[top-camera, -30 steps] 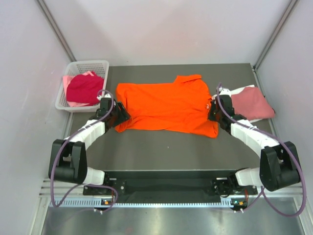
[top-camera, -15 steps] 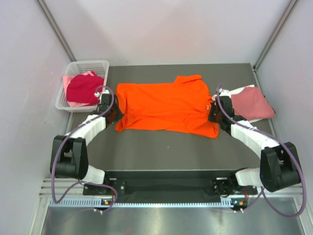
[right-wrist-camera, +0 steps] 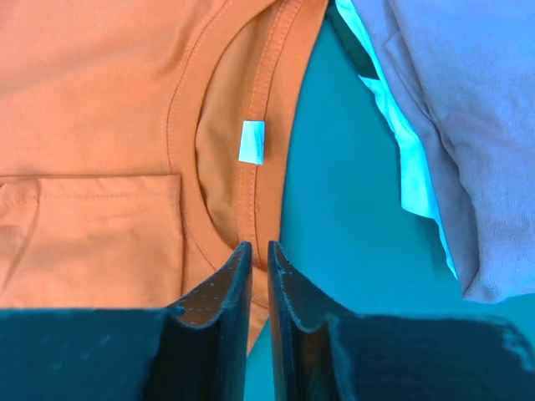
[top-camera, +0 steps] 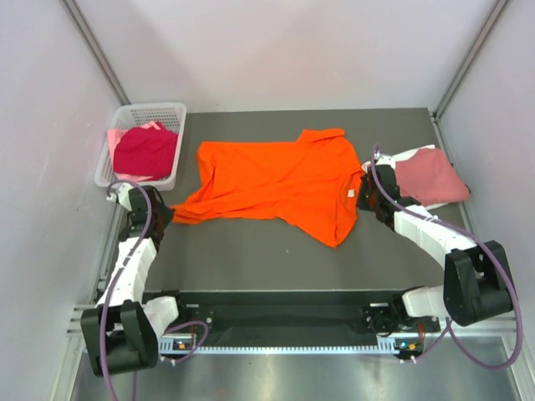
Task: Fold and stack the t-shirts
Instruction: Flatten the tshirt out
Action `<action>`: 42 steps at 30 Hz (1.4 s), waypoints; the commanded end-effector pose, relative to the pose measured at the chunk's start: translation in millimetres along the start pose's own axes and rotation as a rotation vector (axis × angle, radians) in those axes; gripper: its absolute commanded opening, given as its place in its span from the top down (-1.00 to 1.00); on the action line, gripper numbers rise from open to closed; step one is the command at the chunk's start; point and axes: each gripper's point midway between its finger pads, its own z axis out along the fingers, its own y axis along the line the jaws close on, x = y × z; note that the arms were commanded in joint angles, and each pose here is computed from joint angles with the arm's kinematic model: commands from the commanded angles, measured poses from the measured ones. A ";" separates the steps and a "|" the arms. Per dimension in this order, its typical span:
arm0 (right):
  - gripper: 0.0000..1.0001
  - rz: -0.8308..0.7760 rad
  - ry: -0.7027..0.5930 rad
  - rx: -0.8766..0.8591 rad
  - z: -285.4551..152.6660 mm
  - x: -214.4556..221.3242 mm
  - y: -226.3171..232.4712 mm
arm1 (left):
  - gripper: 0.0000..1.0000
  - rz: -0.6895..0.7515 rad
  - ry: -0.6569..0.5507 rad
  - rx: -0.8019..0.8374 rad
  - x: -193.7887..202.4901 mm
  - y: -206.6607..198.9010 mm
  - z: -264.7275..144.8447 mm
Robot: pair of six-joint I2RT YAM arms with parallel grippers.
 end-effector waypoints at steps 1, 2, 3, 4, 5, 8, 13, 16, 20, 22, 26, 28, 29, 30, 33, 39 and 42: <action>0.66 -0.001 -0.006 -0.028 -2.3 0.8 4.6 | 1.00 0.001 0.038 0.075 10.7 -8.0 -4.8; 0.50 -0.002 -0.005 -0.037 -3.5 2.2 5.5 | 1.00 0.002 0.043 0.075 13.4 -5.9 -5.1; 0.20 -0.001 -0.007 -0.053 -6.1 4.0 6.9 | 1.00 0.004 0.049 0.076 16.1 -4.3 -5.8; 0.11 -0.007 -0.003 -0.108 -7.5 5.5 16.3 | 1.00 0.013 0.050 0.074 19.8 -0.6 -7.0; 0.08 -0.009 0.003 -0.141 -8.6 7.0 21.3 | 1.00 0.015 0.047 0.073 20.5 1.2 -7.4; 0.07 -0.010 0.050 -0.234 -9.1 9.2 42.1 | 1.00 0.017 0.041 0.056 23.5 8.1 -7.1; 0.13 -0.047 0.139 -0.267 6.2 15.1 62.9 | 1.00 0.013 0.041 0.037 25.6 12.9 -7.1; 0.15 -0.060 0.164 -0.272 16.0 13.8 74.8 | 1.00 0.014 0.030 0.020 24.5 16.9 -6.2; 0.21 -0.057 0.198 -0.234 36.0 11.9 79.0 | 1.00 0.023 0.034 0.006 26.7 20.3 -4.0; 0.24 -0.055 0.203 -0.189 42.7 11.8 74.5 | 1.00 0.030 0.034 0.004 27.3 21.5 -3.6; 0.24 -0.057 0.213 -0.146 53.4 12.5 70.2 | 1.00 0.048 0.026 0.014 25.7 20.7 -3.4; 0.24 -0.060 0.219 -0.137 57.9 13.8 69.5 | 1.00 0.055 0.023 0.008 24.7 21.5 -3.1; 0.24 -0.063 0.219 -0.127 60.0 14.3 67.9 | 1.00 0.056 0.024 0.007 25.1 21.6 -3.2; 0.24 -0.063 0.223 -0.125 62.2 16.0 67.7 | 1.00 0.057 0.023 0.008 24.8 21.4 -3.1; 0.25 -0.065 0.232 -0.131 65.7 20.2 69.0 | 1.00 0.055 0.024 0.007 25.2 21.9 -2.7; 0.37 -0.090 0.245 -0.153 70.5 25.3 78.6 | 1.00 0.058 0.028 0.014 26.4 21.0 -1.7; 0.51 -0.104 0.257 -0.159 72.6 27.9 84.0 | 1.00 0.061 0.039 0.017 29.5 21.2 -0.7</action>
